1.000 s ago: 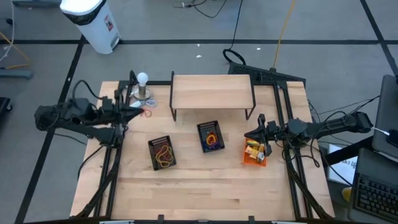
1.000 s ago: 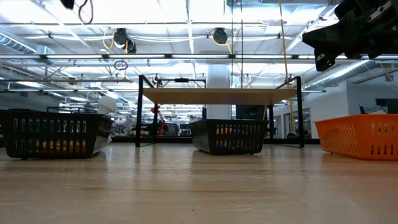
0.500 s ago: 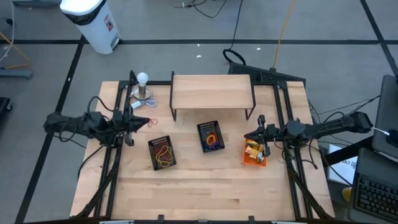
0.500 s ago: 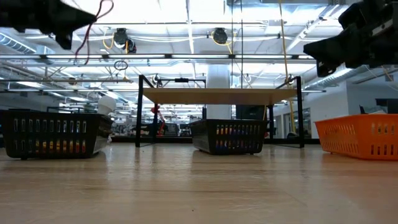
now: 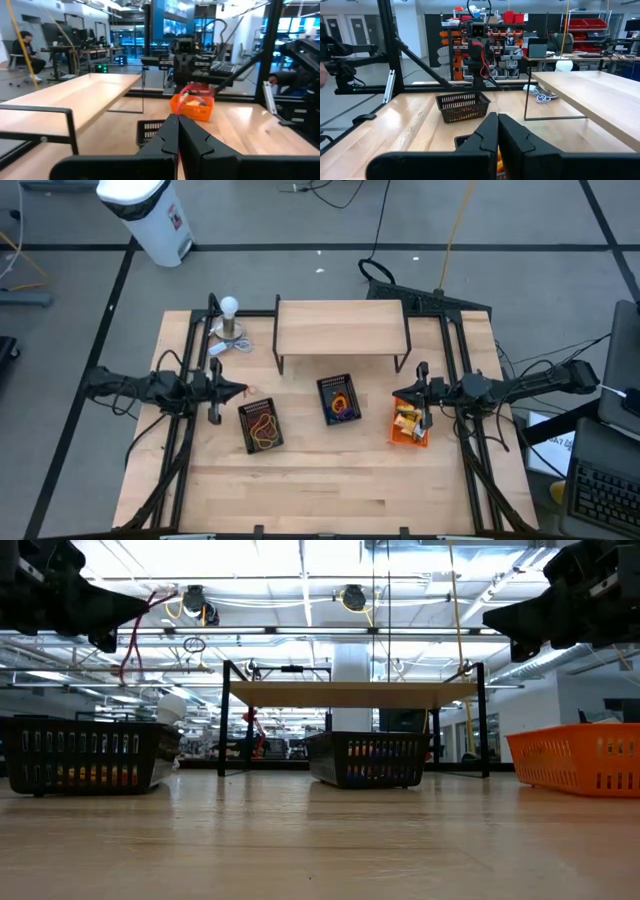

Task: Pick & Place Office Desk Supplies
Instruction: Put the red rubber band into the left black bin

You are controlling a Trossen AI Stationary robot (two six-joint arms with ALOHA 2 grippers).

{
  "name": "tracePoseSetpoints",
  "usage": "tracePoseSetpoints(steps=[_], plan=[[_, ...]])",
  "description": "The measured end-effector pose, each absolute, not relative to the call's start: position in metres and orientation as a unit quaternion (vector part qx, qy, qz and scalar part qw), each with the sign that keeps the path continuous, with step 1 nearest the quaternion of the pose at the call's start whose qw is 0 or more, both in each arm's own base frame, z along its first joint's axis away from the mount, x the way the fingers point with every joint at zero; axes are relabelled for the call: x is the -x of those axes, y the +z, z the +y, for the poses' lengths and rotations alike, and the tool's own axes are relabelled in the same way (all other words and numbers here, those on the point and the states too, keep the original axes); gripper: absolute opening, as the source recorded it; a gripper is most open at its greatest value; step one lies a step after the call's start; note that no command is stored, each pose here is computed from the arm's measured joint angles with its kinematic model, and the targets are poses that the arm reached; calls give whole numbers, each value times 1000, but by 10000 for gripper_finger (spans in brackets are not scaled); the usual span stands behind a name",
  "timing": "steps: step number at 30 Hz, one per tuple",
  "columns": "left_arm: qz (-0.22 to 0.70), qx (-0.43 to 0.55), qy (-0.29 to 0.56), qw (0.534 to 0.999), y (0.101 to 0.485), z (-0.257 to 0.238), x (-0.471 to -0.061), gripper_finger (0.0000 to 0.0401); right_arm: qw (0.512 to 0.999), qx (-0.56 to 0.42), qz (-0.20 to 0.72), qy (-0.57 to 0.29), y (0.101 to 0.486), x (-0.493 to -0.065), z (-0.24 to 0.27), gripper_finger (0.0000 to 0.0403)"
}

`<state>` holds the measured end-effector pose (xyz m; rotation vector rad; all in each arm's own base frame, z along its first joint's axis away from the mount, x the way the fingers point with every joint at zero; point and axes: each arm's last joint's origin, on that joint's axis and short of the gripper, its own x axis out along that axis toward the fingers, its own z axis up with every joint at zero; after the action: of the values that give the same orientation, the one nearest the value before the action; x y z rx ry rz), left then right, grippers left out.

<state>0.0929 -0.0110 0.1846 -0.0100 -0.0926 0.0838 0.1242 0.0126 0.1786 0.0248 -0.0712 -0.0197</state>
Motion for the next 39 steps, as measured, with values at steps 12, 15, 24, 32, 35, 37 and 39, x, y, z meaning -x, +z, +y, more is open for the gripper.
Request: tracePoseSetpoints(steps=[12, 15, 24, 32, 35, 37, 39], plan=[[-40, 2, 17, 999, 175, -13, -95, 0, 999, -16, -36, -9, 179, -124, 13, 0], [-54, 23, 21, 998, 178, -13, -95, 0, 999, -16, -36, -10, 178, -124, 13, 0], [10, 61, 47, 997, 224, -11, -92, 0, 999, -16, -36, -9, 178, -124, 13, 0], [210, 72, 70, 973, 268, -17, -119, 0, 999, -13, -40, -10, 179, -124, 13, 0], [296, 78, 69, 950, 268, -22, -137, 0, 999, -13, -40, -10, 179, -124, 13, 0], [343, 86, 61, 933, 264, -25, -148, 0, 999, -13, -40, -10, 179, -124, 13, 0], [374, 98, 47, 921, 261, -29, -160, 0, 999, -13, -40, -10, 179, -124, 13, 0]])
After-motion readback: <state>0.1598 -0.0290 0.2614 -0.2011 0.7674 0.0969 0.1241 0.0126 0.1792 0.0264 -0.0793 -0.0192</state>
